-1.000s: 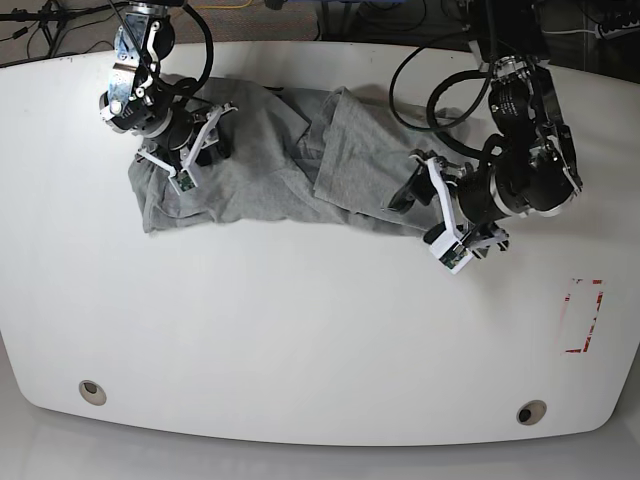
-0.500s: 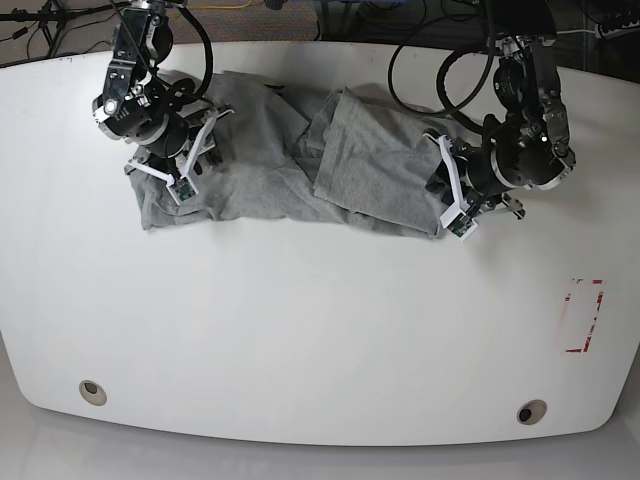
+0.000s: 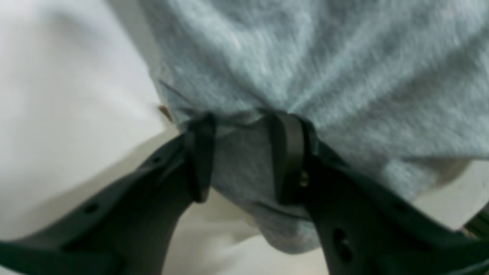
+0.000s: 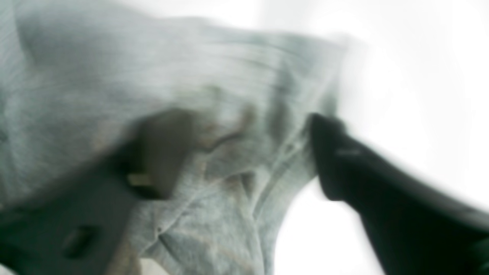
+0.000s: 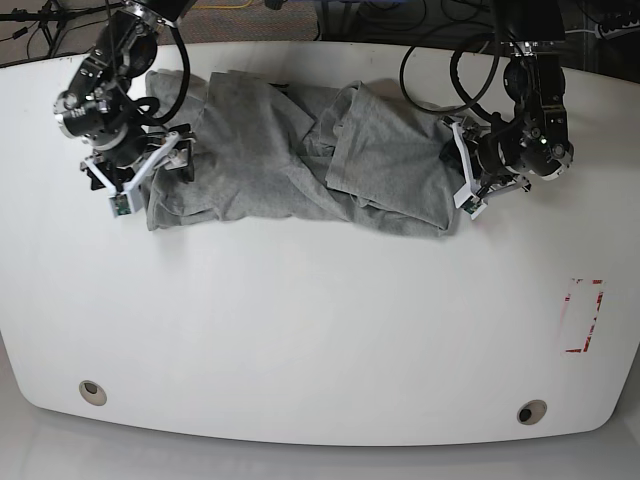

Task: Fold the T-shirt properly
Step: 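Open the right gripper and regrasp the shirt's other end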

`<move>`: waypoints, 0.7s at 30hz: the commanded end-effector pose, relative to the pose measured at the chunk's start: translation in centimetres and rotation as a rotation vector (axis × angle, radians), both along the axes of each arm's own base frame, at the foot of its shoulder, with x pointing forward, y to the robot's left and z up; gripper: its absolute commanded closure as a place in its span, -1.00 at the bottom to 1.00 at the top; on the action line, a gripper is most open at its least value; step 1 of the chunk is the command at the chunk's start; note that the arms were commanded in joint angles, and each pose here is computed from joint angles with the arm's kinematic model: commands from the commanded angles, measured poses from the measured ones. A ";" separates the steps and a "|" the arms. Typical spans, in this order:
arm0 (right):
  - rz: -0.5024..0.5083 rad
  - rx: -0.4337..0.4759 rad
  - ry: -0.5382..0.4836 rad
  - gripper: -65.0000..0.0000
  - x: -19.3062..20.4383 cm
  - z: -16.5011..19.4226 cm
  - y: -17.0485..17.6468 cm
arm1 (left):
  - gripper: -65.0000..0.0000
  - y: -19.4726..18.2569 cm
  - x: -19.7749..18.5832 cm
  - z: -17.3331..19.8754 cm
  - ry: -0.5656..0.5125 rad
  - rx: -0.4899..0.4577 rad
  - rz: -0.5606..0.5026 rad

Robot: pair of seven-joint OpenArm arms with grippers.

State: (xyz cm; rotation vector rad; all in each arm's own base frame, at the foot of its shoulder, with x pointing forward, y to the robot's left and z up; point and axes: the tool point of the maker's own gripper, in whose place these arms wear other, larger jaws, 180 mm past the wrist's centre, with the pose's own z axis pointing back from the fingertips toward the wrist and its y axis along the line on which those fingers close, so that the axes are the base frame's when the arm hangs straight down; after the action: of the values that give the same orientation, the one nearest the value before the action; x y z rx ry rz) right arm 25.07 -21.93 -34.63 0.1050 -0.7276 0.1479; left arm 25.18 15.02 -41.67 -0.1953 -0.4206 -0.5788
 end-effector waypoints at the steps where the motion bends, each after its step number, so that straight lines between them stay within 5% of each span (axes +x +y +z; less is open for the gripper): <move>1: -0.047 0.072 -0.076 -0.96 0.5 1.9 -1.3 | 0.24 0.5 -0.3 -0.2 -0.003 0.011 -0.003; 12: -0.225 0.397 -0.047 -0.79 -1.1 -0.5 -7.0 | 0.24 0.7 -0.2 -0.2 -0.008 0.012 0.000; 21: -0.281 0.475 0.030 -0.79 -2.6 -3.5 -8.4 | 0.24 0.6 -0.6 -0.4 -0.001 0.009 0.000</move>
State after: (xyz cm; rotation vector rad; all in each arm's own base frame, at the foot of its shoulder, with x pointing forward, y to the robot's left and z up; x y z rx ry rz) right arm 21.90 -29.32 -39.06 0.4598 -0.6768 -0.2936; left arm 25.10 14.99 -41.79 -0.2119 -0.4499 -0.5732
